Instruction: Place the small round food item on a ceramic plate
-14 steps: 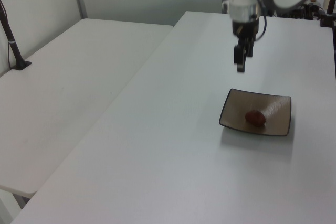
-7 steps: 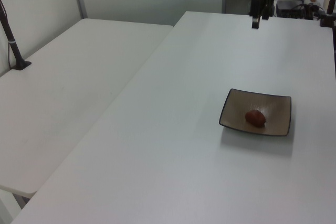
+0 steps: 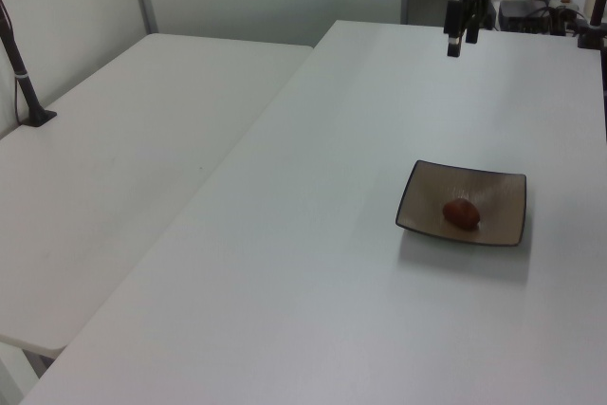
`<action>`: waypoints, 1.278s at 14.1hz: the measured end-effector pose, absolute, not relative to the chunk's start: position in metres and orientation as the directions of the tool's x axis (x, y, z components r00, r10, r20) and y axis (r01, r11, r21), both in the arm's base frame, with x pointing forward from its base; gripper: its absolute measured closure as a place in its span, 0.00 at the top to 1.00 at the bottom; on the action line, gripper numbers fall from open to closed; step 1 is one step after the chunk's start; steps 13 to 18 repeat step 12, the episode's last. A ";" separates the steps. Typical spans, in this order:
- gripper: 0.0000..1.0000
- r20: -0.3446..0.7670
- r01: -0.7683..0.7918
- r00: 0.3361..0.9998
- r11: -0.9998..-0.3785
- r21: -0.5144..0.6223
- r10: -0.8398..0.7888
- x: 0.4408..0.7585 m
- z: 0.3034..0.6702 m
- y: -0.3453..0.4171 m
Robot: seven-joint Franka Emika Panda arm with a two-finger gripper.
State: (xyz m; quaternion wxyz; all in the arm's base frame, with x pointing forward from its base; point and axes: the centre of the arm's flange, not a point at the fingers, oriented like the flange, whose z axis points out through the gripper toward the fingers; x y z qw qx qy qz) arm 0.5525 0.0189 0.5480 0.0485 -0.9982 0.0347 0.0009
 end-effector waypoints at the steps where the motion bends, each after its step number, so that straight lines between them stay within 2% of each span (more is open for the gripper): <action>1: 1.00 -0.008 -0.048 0.999 -0.995 -0.090 -0.047 0.553 0.546 0.030; 5: 1.00 -0.009 -0.006 1.000 -0.997 -0.078 -0.005 0.551 0.545 0.054; 18: 1.00 0.014 0.007 1.000 -0.999 -0.037 0.006 0.562 0.533 0.053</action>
